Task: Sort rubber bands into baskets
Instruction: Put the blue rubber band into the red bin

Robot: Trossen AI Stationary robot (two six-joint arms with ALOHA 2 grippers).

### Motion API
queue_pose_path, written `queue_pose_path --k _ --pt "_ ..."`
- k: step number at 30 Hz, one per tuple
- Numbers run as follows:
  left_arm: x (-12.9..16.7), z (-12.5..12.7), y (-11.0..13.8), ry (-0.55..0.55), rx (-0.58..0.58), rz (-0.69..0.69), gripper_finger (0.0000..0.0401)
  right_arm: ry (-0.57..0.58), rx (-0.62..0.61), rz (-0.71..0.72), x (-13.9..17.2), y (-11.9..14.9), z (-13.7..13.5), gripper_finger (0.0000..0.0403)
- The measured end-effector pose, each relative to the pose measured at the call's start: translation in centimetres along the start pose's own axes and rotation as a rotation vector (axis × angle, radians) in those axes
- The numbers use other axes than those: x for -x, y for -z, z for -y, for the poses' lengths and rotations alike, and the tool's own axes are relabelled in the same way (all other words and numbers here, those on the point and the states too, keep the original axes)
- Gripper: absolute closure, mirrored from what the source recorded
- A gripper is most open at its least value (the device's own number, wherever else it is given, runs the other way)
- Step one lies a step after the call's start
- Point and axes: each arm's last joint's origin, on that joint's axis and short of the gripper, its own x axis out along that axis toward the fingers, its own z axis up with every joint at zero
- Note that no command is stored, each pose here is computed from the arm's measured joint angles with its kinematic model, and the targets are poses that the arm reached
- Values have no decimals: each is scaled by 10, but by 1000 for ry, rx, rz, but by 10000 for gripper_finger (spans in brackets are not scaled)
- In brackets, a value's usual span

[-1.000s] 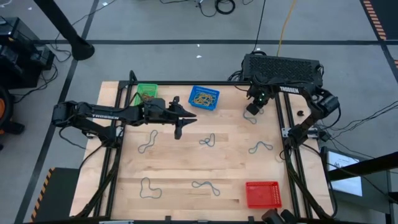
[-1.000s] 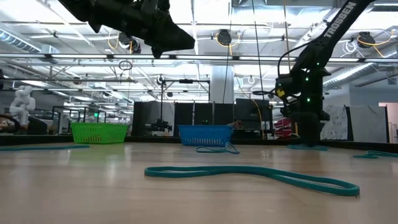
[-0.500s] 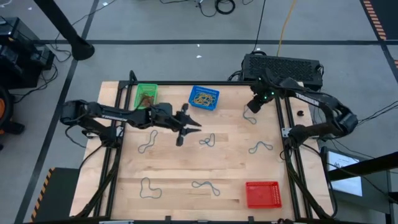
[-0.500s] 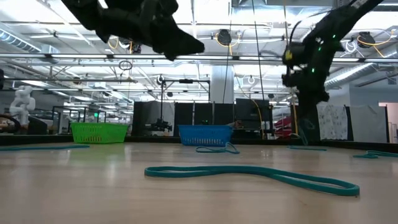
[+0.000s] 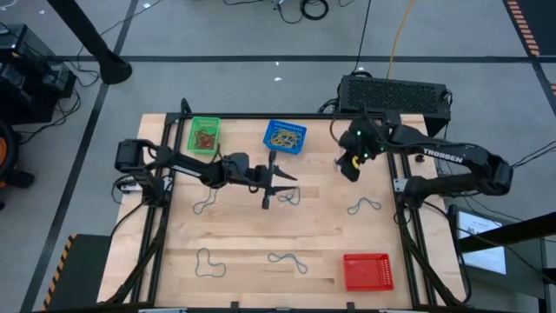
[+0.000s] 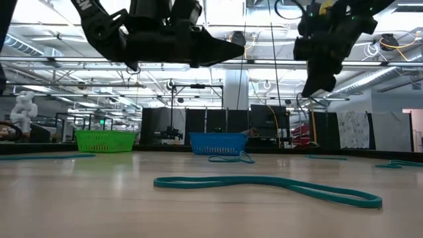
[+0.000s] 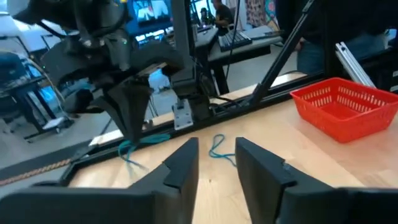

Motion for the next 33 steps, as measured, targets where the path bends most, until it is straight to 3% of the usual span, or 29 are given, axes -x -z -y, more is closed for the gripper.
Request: queue_pose_path --k 9,15,23,28,33 --pt "-34 1 -3 0 12 -79 182 -156 154 49 -8 -2 -48 402" --pt "-58 -1 0 -46 -39 -139 137 -243 214 67 -10 0 -74 402" --pt "-79 -4 5 -38 61 -156 113 -313 295 81 -10 5 -96 402" --pt "-88 -1 4 138 128 -147 112 -322 313 127 -9 2 -99 402" --pt "-88 0 4 165 133 -151 113 -319 314 130 -9 1 -99 402"
